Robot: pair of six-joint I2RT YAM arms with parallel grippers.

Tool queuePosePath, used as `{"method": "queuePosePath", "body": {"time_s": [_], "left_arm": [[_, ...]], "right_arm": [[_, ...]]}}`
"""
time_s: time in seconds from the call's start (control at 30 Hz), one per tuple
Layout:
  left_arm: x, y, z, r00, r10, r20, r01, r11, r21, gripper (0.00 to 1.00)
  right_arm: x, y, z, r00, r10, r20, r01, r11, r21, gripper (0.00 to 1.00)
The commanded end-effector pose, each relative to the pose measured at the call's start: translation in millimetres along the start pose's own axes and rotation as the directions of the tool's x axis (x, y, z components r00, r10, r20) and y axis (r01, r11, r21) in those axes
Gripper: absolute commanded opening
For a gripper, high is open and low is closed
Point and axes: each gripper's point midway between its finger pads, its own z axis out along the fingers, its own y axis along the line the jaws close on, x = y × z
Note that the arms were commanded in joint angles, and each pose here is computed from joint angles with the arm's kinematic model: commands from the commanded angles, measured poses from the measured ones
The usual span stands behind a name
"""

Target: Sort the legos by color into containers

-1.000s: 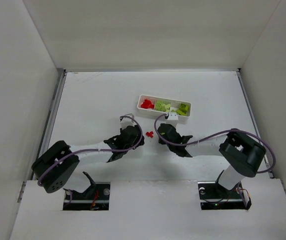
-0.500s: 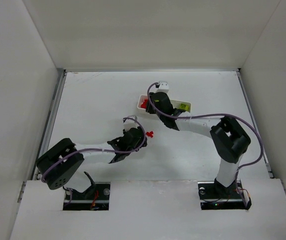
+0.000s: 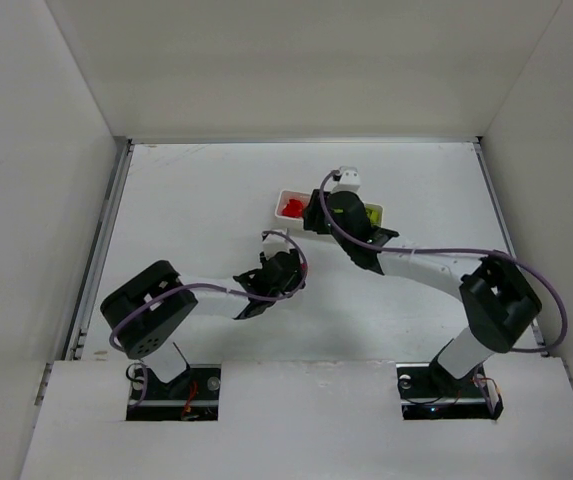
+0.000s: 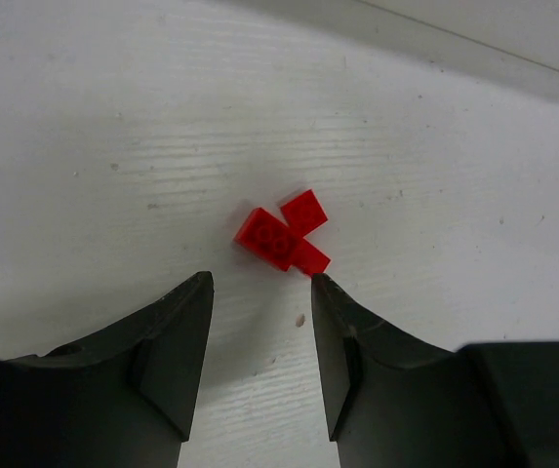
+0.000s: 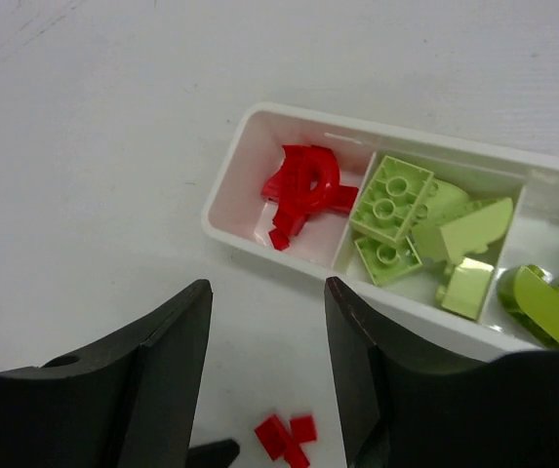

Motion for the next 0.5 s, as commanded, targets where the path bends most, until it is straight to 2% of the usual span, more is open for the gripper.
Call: {"method": "queuePosePath", "body": {"time_s": [0.0,0.17,0.3,0.47], "left_arm": [[-4.4,-6.0,7.4,0.998,0.056,0.011,-0.056,0.998,-0.006,0.42],[-4.5,-1.1,13.8,0.995,0.103,0.017,-0.102,0.994,-0.048,0.41],[0.1,1.6,18.3,0.986,0.166,0.001,-0.166,0.984,-0.072,0.35],[10.2,9.9,24.9,0.976,0.216,-0.031,-0.218,0.970,-0.107,0.35]], "right_arm": [[-8.6,2.1,-21.1,0.998,0.046,0.053,-0.045,0.999,-0.031,0.56],[1.8,-14.4,-49.1,0.994,0.090,0.058,-0.088,0.995,-0.036,0.56],[7.3,-26.2,-65.9,0.990,0.123,0.065,-0.120,0.992,-0.036,0.56],[14.7,-37.3,-78.9,0.988,0.143,0.065,-0.141,0.989,-0.033,0.56]]}}
